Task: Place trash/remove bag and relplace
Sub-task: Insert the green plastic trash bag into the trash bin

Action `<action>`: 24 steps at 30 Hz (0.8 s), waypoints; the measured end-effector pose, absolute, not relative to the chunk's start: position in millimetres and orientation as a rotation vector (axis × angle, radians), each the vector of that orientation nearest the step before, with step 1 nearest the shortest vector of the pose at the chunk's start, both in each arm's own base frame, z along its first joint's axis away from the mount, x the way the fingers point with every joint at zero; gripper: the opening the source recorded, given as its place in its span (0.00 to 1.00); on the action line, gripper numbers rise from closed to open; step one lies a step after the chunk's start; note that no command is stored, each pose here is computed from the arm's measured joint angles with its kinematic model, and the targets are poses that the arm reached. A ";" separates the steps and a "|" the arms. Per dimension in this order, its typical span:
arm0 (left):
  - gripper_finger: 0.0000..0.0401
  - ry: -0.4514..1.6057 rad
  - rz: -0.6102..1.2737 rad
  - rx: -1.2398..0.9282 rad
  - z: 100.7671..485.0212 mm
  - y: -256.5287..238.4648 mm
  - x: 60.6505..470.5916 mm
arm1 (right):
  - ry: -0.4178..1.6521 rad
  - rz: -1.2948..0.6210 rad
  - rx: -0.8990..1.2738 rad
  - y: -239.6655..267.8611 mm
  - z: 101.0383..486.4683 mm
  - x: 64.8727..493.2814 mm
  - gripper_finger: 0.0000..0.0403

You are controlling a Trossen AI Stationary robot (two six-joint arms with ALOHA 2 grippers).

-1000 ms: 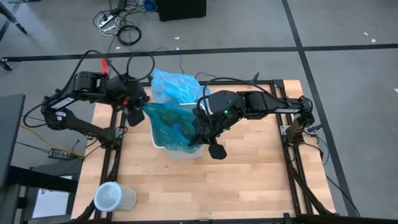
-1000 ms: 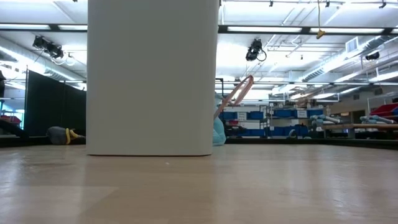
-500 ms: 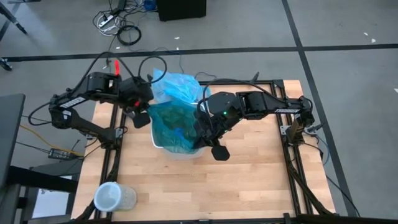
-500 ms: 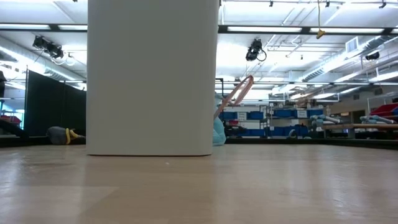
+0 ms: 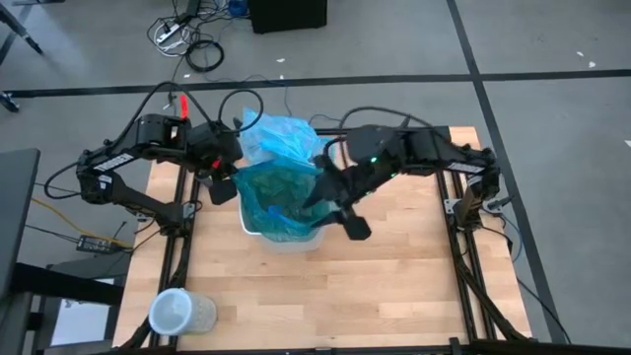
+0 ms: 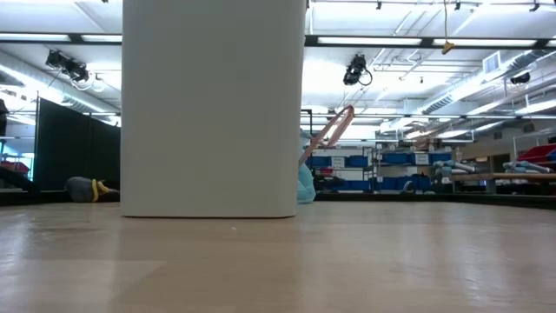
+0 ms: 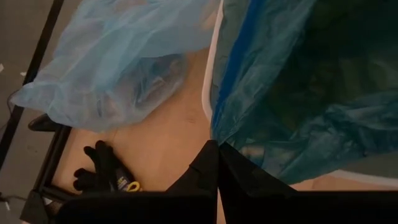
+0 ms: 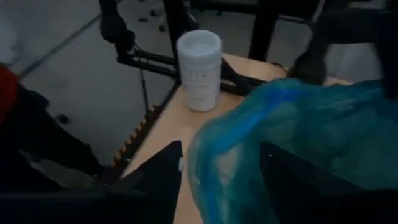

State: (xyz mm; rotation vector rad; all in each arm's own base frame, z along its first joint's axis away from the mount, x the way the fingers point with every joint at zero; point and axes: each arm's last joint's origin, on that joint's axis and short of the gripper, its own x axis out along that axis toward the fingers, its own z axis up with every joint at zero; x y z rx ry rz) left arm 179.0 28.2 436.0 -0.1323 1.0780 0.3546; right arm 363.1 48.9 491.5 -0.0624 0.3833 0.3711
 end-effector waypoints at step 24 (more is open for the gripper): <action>0.02 1.146 0.340 -0.144 418.8 27.4 179.9 | 0.563 -0.110 -0.215 -1.1 475.4 348.2 0.48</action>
